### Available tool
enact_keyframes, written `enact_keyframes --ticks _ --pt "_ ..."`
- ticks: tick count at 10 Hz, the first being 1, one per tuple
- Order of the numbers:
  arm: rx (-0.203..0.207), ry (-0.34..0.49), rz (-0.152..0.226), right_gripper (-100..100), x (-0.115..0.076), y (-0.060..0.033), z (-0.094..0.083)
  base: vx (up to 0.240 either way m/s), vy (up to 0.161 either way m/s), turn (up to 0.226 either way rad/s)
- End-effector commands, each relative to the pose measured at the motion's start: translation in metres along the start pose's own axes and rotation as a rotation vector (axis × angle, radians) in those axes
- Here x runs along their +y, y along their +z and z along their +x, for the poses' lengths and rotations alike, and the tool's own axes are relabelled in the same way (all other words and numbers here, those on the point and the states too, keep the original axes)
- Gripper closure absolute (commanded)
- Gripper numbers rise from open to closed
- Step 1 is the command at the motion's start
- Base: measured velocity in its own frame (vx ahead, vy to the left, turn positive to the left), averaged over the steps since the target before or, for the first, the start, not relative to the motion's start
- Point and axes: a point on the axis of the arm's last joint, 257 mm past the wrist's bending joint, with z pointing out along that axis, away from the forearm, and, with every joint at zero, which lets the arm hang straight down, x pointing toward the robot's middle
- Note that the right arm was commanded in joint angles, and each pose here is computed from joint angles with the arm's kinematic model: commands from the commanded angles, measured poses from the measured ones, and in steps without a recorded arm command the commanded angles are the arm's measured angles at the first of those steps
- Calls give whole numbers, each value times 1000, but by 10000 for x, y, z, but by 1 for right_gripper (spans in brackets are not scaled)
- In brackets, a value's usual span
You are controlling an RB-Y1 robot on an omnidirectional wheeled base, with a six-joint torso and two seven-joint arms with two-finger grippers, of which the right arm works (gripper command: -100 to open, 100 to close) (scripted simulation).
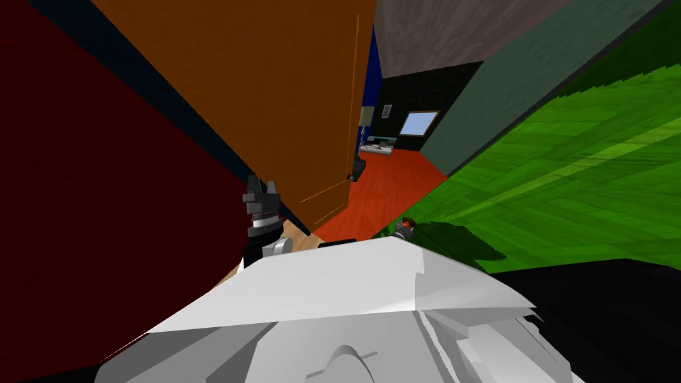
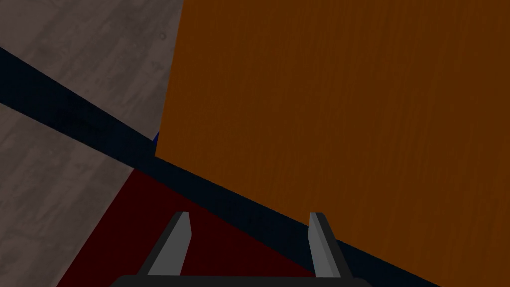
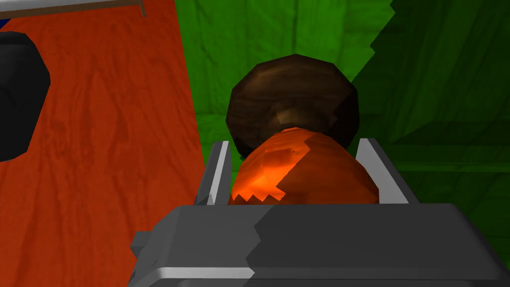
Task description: Push the door open
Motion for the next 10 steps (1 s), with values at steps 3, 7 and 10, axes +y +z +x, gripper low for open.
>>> enact_keyframes --ticks 3,7,10 --pt "-5 3 -33 100 123 -11 3 166 -49 -53" --pt "44 -14 -121 100 424 176 190 92 -166 18" --pt "61 -18 -174 100 575 230 257 104 -159 -6"
